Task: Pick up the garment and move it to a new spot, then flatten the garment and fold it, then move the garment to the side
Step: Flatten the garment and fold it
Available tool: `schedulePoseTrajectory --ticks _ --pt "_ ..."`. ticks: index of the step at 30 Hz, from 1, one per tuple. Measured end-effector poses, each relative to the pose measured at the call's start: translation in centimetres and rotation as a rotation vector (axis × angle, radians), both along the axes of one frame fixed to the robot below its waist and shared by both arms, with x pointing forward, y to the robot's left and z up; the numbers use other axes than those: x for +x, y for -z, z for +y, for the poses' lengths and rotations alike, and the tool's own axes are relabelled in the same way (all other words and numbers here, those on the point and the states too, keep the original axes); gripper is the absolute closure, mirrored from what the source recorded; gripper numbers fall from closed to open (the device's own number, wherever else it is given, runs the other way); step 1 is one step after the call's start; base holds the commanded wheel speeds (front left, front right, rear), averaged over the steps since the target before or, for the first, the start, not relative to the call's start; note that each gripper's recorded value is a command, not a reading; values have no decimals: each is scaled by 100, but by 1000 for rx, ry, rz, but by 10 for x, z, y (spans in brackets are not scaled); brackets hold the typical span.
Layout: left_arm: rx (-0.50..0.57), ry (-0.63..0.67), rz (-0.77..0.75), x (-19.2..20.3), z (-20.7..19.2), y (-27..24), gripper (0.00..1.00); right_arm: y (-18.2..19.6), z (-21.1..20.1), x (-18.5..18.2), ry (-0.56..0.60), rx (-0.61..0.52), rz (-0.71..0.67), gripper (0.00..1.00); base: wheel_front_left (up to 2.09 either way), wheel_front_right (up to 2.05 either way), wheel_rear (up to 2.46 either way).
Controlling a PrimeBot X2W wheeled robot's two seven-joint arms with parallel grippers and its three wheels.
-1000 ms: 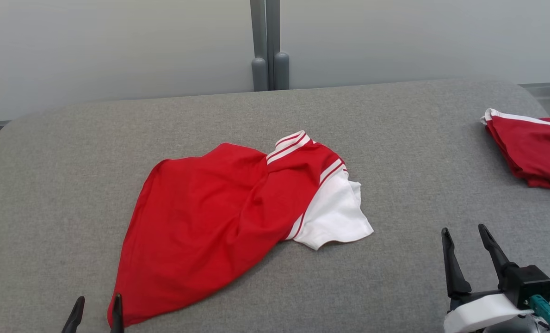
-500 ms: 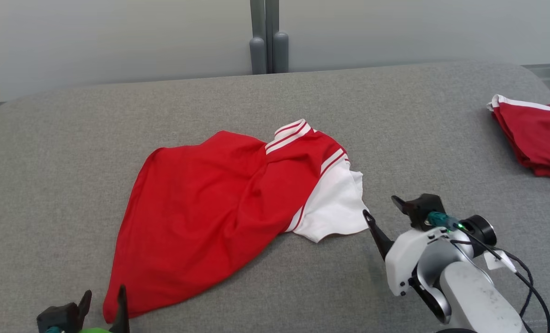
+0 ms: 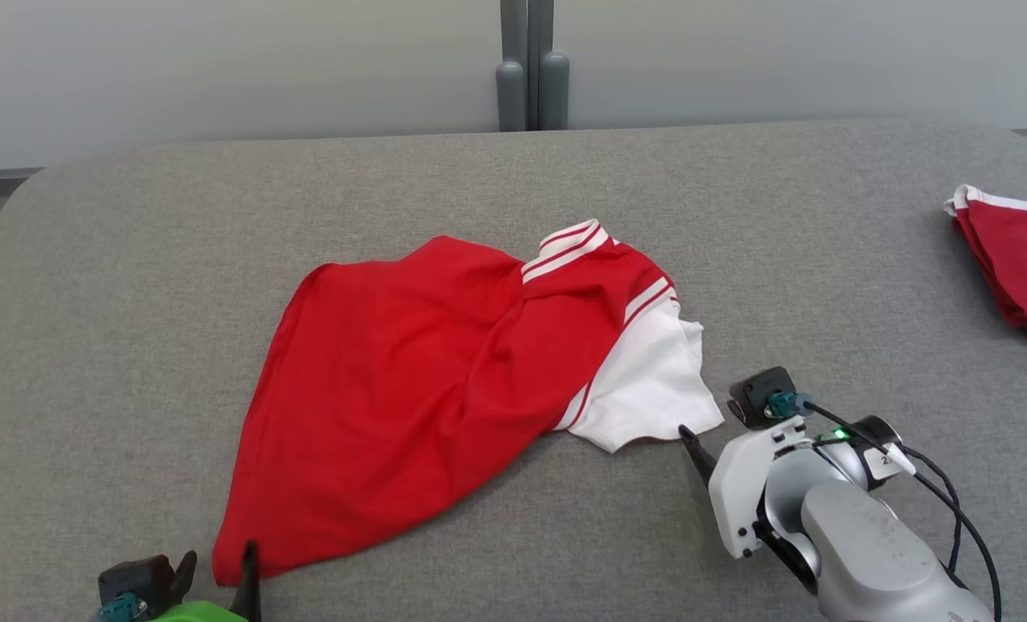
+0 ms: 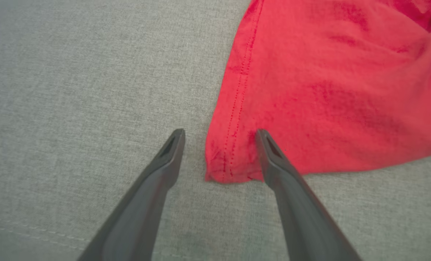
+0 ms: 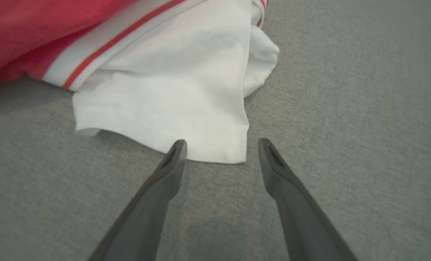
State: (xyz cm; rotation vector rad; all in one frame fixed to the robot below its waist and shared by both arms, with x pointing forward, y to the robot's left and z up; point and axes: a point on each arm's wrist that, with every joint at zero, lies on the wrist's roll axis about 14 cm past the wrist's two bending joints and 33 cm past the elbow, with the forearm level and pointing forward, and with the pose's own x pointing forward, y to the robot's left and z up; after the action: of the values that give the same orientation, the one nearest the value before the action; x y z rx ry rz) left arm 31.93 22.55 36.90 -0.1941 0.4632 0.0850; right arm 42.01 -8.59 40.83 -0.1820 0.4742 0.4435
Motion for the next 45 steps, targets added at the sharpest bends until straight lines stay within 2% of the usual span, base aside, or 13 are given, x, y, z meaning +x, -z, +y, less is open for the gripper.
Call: schedulePoseTrajectory --ticks 6,12,20,35,36,37,38,39,40,41,43,45 --pt "3 8 14 -1 2 4 0 16 -4 -3 20 1 47 0 0 0 0" --pt "7 11 -1 3 3 1 0 11 5 2 30 52 37 0 0 0 0" --pt "10 23 5 8 1 3 0 8 -3 14 40 32 30 0 0 0 0" --pt "-26 30 114 6 -2 19 0 21 16 16 10 41 77 0 0 0 0" --pt "-31 35 125 5 -4 21 0 21 16 15 10 44 79 12 0 0 0" --pt "-40 40 135 5 -6 22 0 21 17 14 8 44 81 32 0 0 0" --pt "-48 45 146 3 -8 23 0 21 18 14 4 44 82 59 0 0 0" --pt "-53 52 154 3 -11 24 50 22 19 13 2 45 83 59 0 0 0" --pt "-55 62 163 3 -13 24 79 22 20 12 -3 45 83 100 0 0 0" --pt "-61 86 182 0 -18 26 100 21 25 10 -12 57 87 100 0 0 0" --pt "-74 113 209 -4 -25 27 100 20 29 7 -22 69 96 100 0 0 0" --pt "-130 120 214 -6 -35 25 100 14 26 11 -5 104 84 100 0 0 0"
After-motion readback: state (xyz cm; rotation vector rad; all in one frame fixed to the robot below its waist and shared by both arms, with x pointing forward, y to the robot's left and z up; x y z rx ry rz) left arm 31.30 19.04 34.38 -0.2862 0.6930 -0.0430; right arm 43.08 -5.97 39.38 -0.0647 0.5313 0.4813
